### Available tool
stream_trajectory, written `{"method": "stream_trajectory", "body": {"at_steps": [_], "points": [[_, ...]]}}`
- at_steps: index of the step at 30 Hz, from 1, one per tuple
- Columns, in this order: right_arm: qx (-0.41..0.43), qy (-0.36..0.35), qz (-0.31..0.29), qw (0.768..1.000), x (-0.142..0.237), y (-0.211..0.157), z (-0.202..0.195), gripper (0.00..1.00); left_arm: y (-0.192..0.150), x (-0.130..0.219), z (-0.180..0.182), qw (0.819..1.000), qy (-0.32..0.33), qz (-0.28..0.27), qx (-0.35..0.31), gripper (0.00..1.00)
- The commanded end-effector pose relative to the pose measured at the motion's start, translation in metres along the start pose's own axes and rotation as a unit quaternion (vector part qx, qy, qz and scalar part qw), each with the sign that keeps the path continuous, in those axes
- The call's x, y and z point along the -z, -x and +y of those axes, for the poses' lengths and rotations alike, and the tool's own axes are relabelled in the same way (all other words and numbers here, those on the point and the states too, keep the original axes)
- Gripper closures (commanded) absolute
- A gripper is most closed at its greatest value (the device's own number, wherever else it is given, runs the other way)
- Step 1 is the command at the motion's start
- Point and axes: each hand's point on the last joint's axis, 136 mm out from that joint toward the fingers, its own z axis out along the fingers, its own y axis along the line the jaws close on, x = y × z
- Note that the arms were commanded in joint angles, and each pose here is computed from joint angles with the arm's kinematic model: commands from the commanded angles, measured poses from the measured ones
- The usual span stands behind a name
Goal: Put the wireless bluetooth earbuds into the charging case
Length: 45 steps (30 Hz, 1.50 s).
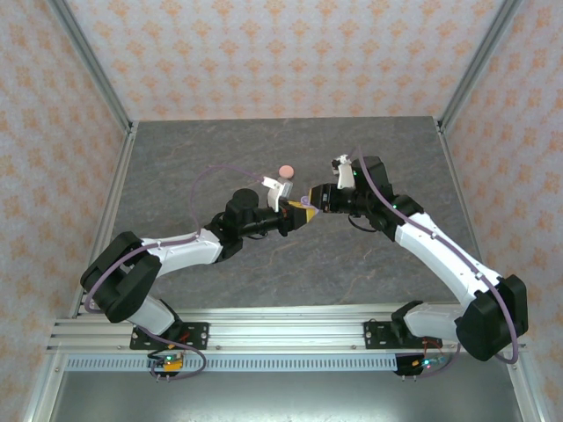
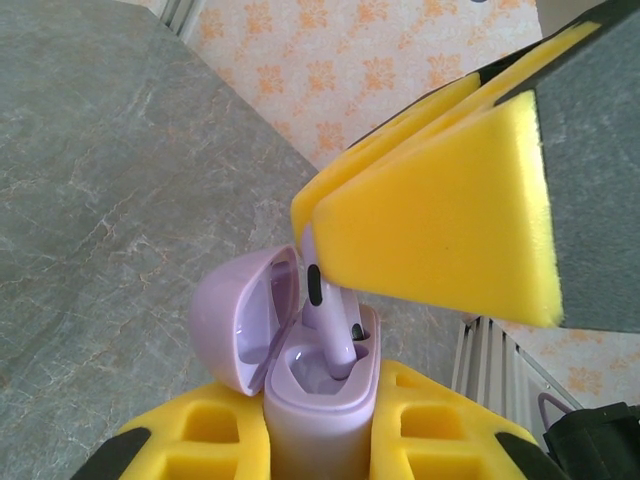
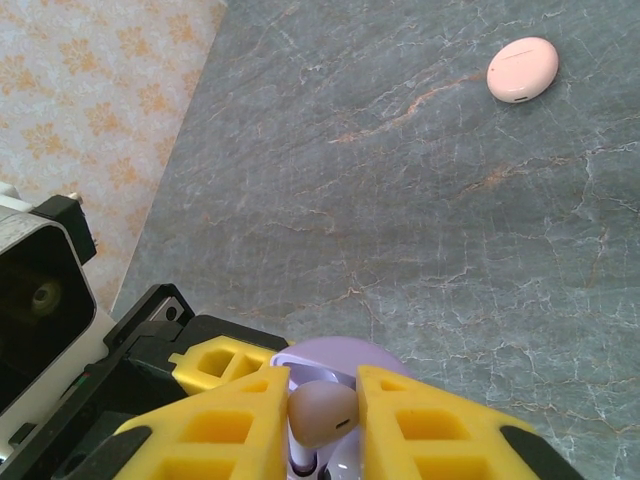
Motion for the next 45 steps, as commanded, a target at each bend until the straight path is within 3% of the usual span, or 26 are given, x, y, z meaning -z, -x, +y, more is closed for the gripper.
{"method": "stream_trajectory", "body": {"at_steps": [1,16,25,30,41,45], "points": [[0.014,0.008,0.014,1.0,0.001,-0.009,0.005,0.77,0.034,0.007,-0.009,0.999,-0.003,-0.048,-0.015,0.93],[0.021,0.022,0.023,0.999,0.007,-0.013,0.013,0.67,0.036,0.006,-0.013,0.999,-0.006,-0.04,-0.028,0.93],[0.023,0.015,0.019,0.999,0.009,-0.01,0.013,0.49,0.028,0.006,-0.014,0.998,0.005,-0.02,-0.067,0.93],[0.027,0.019,-0.004,0.999,0.023,0.0,0.023,0.45,0.023,0.01,-0.015,0.994,0.013,-0.016,-0.103,0.94],[0.033,0.049,-0.026,0.998,0.049,0.007,0.045,0.45,0.014,0.025,-0.009,0.982,0.064,-0.015,-0.177,0.94],[0.03,0.054,-0.021,0.998,0.048,0.005,0.046,0.55,0.014,0.03,-0.011,0.979,0.067,-0.021,-0.191,0.94]]}}
